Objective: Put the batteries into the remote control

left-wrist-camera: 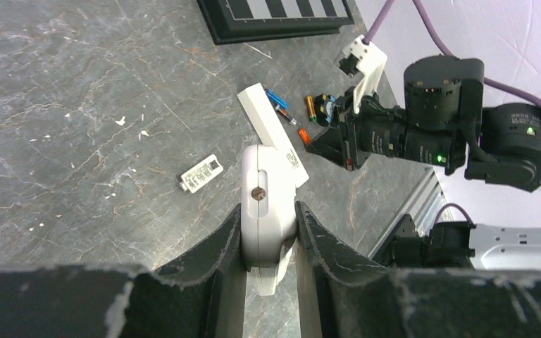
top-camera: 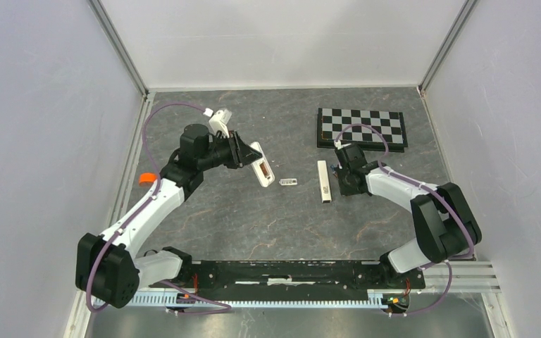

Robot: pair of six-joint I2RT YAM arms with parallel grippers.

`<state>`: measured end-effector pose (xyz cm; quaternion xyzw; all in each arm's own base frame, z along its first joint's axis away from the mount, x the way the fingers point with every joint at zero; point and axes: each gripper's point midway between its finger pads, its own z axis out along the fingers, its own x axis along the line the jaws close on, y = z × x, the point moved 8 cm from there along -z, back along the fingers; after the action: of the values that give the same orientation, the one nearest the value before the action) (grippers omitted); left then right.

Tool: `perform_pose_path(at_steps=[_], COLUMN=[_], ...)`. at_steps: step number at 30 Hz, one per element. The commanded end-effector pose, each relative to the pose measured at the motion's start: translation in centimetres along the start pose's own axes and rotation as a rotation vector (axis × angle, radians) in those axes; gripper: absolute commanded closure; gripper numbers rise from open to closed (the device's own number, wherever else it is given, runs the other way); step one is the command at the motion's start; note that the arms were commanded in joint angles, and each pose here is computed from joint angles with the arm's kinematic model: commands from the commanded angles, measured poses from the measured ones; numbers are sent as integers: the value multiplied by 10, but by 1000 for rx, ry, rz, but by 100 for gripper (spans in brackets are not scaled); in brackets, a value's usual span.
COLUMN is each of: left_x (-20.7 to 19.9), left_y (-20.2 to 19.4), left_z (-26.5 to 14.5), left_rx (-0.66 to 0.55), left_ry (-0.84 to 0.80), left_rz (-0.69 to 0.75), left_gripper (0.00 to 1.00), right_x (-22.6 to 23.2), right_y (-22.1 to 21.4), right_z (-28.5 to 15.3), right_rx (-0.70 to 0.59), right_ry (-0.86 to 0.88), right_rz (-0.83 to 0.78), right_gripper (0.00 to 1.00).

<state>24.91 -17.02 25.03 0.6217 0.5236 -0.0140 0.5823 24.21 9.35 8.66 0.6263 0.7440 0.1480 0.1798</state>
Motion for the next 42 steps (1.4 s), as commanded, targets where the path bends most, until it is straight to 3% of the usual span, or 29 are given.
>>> perform_pose_path(at_steps=[1,12,25,29,32,39,42], left_x=[-15,-18,-24,-37,-43,-51,-52], left_y=[8,5,11,9,6,6,2], left_z=[-5,-6,15,27,36,48,59], left_rx=[-55,-59,-34,26,58,-50,-30], left_ry=[-140,-178,-266,-403,-491,-596,-623], left_rz=[125,99,-118,-140,-153,-203,-245], left_gripper=[98,98,98,98,98,98,98], right_x=[-1,6,59,70,69,62,66], right_y=[-5,19,70,72,77,89,92], right_z=[-2,-45,-173,-199,-201,-204,-206], right_rx=[-17,-255,-766,-780,-746,-600,-556], right_ry=[11,175,942,1154,1114,854,775], right_rz=[-15,-41,-153,-239,-233,-202,-229], right_gripper=[92,96,97,97,96,95,95])
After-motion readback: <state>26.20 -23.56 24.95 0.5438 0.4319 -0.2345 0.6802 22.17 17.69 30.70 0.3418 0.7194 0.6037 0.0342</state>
